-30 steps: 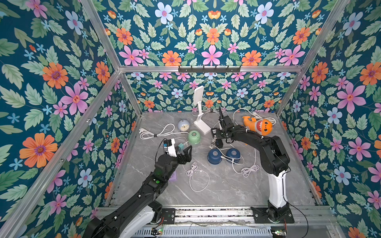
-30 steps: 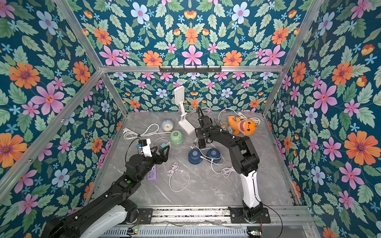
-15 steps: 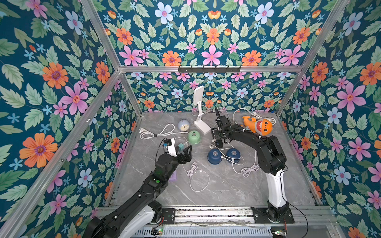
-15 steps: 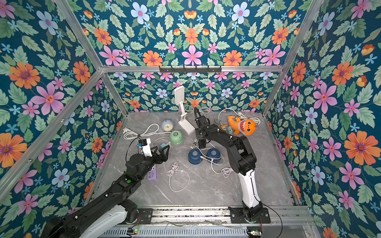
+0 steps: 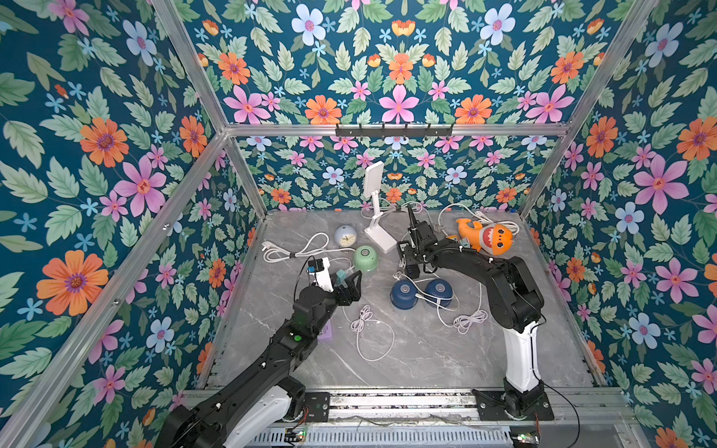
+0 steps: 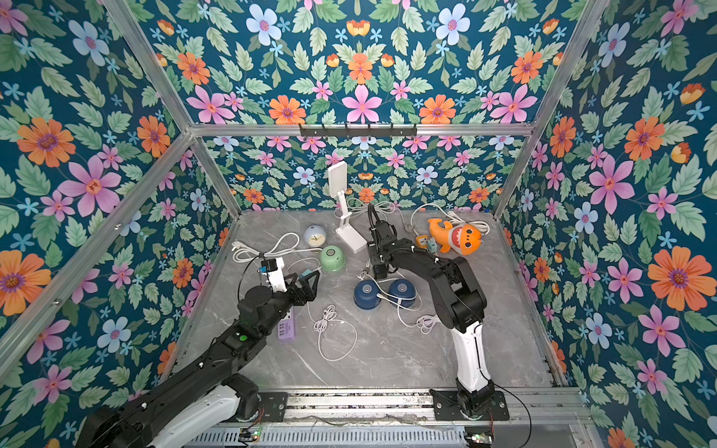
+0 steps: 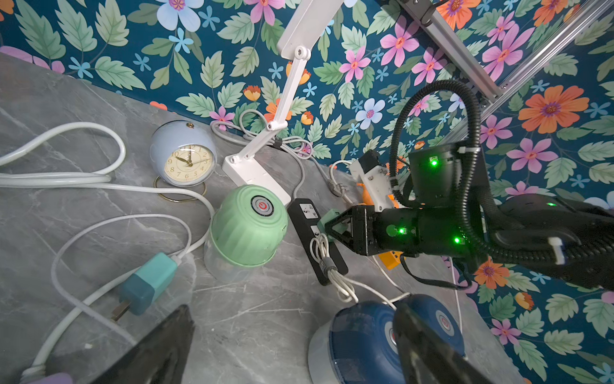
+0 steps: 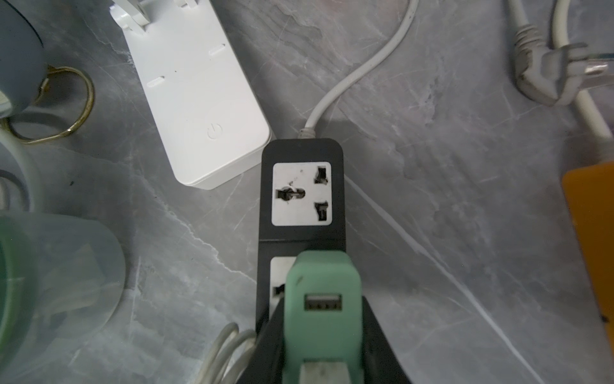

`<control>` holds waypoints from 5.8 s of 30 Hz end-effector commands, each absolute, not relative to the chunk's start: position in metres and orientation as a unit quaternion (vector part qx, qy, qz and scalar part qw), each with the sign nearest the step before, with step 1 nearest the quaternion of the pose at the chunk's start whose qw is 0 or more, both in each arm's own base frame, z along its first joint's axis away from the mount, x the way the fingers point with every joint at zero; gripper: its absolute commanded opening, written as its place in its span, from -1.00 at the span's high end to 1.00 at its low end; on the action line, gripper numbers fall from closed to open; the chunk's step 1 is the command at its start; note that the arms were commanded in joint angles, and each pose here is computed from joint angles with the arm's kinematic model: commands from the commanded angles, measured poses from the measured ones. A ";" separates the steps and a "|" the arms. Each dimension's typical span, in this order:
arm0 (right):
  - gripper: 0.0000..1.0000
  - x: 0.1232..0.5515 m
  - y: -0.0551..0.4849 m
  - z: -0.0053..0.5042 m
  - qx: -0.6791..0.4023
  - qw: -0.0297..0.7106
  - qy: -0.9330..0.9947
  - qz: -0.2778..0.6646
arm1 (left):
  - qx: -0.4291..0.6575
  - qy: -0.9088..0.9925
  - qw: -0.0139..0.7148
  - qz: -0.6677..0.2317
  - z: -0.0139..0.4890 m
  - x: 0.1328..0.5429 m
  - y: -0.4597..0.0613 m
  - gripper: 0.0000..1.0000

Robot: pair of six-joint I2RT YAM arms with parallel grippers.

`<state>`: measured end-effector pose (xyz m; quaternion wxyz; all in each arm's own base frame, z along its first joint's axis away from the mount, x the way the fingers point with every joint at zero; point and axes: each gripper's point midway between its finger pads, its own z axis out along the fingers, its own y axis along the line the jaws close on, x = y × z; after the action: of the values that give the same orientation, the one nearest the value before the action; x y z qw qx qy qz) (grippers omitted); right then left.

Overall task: Charge the cordless meat grinders
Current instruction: Insert the plug into the socket, then pick up the charging cable from the center of the board.

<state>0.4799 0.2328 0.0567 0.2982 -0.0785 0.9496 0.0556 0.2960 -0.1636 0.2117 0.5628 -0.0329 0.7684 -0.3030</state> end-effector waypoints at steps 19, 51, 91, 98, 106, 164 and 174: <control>1.00 0.459 0.123 0.035 0.025 0.173 0.985 -0.004 | -0.089 0.804 0.537 -0.242 0.197 0.309 -0.146 -0.87; -0.32 0.470 0.128 0.169 0.046 0.288 0.953 0.076 | -0.114 0.869 0.439 -0.195 0.169 0.299 -0.129 -0.99; 0.21 0.254 0.244 0.223 -0.159 0.305 0.924 0.167 | -0.008 0.954 0.233 -0.187 0.046 0.275 -0.205 0.42; 0.22 0.255 0.244 0.223 -0.159 0.308 0.923 0.165 | -0.015 0.952 0.231 -0.199 0.050 0.265 -0.202 0.40; 0.23 0.257 0.251 0.224 -0.159 0.305 0.922 0.176 | -0.012 0.951 0.231 -0.206 0.051 0.263 -0.203 0.48; 0.14 0.277 0.328 0.267 -0.182 0.317 0.880 0.302 | -0.150 0.774 0.427 -0.443 0.272 0.290 -0.211 1.00; 0.18 0.256 0.368 0.272 -0.251 0.296 0.867 0.312 | -0.148 0.774 0.427 -0.444 0.273 0.290 -0.212 1.00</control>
<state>0.2618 0.3607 0.2728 0.3007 -0.2276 0.8696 0.3185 0.2884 -0.2117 0.2696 0.4218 -0.1493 0.7762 -0.4443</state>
